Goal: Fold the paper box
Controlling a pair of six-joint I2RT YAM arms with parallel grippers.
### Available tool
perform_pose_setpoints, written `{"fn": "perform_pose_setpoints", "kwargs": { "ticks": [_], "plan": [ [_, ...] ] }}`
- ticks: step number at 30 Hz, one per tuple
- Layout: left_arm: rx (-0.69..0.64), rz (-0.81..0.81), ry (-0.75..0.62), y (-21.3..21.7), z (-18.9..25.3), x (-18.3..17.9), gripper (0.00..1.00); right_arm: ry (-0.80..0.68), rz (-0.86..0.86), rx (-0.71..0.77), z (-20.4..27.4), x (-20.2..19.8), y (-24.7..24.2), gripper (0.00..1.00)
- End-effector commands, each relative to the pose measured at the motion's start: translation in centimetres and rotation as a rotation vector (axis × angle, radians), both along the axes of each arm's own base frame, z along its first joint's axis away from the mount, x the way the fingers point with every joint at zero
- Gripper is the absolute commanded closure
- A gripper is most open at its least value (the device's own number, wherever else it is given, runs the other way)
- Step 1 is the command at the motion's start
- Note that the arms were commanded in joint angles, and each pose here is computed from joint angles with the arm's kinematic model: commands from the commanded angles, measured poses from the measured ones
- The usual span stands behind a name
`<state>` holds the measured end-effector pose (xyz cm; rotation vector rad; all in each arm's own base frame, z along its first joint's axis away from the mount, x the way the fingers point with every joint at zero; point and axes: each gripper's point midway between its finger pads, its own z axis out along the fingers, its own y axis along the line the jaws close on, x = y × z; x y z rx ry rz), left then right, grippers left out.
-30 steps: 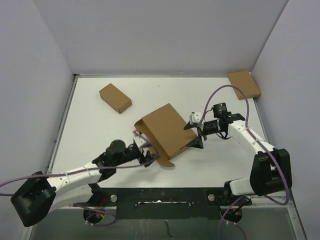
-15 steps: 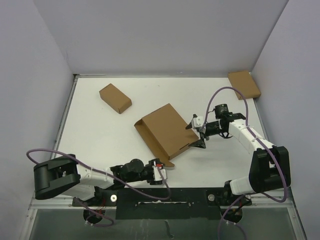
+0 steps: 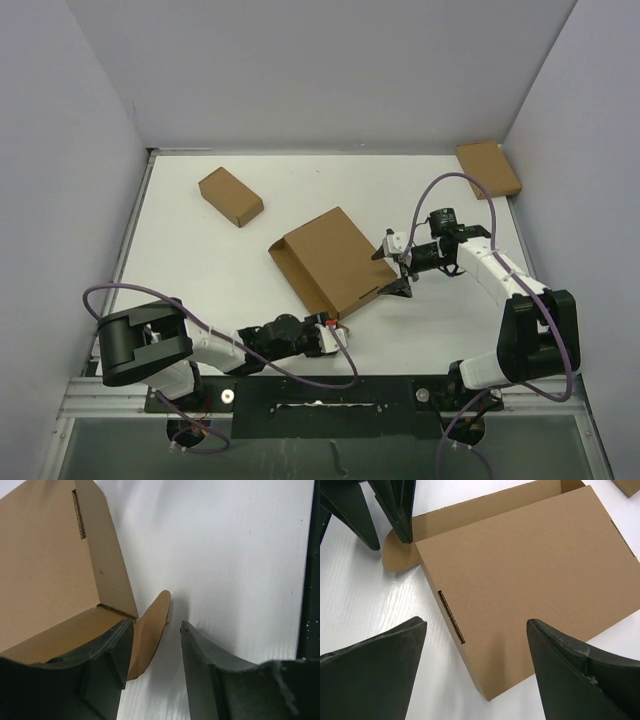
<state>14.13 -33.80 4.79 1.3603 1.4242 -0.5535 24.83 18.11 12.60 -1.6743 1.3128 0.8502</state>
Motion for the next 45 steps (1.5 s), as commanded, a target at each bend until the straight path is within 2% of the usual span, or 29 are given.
{"fn": "perform_pose_setpoints", "kwargs": {
  "ticks": [1, 3, 8, 12, 19, 26, 38, 45],
  "plan": [
    [-0.094, -0.014, -0.023, -2.1, 2.3, 0.2, 0.62, 0.051, -0.039, 0.067, 1.9, 1.3, 0.4, 0.16],
    [-0.089, -0.003, -0.021, -2.0, 2.0, 0.4, 0.67, 0.145, -0.095, 0.087, 2.2, 2.0, 0.3, 0.16],
    [-0.089, 0.02, -0.002, -2.3, 1.7, 0.7, 0.68, 0.389, -0.217, 0.12, 2.2, 3.6, -0.1, 0.19],
    [-0.098, 0.026, 0.006, -2.3, 1.7, 0.7, 0.7, 0.505, -0.329, 0.096, 1.1, 5.0, -0.7, 0.21],
    [-0.098, 0.031, 0.014, -2.4, 1.5, 0.7, 0.77, 0.61, -0.48, 0.033, -1.1, 6.8, -1.7, 0.22],
    [-0.096, 0.045, 0.024, -2.3, 1.3, 0.9, 0.86, 0.687, -0.547, -0.009, -2.7, 7.5, -2.3, 0.3],
    [-0.104, 0.072, 0.035, -2.0, 1.2, 1.2, 0.95, 0.736, -0.602, -0.066, -4.4, 8.0, -2.9, 0.45],
    [-0.113, 0.098, 0.053, -1.5, 1.1, 1.4, 0.99, 0.728, -0.636, -0.1, -5.1, 8.4, -3.5, 0.51]
  ]
}}
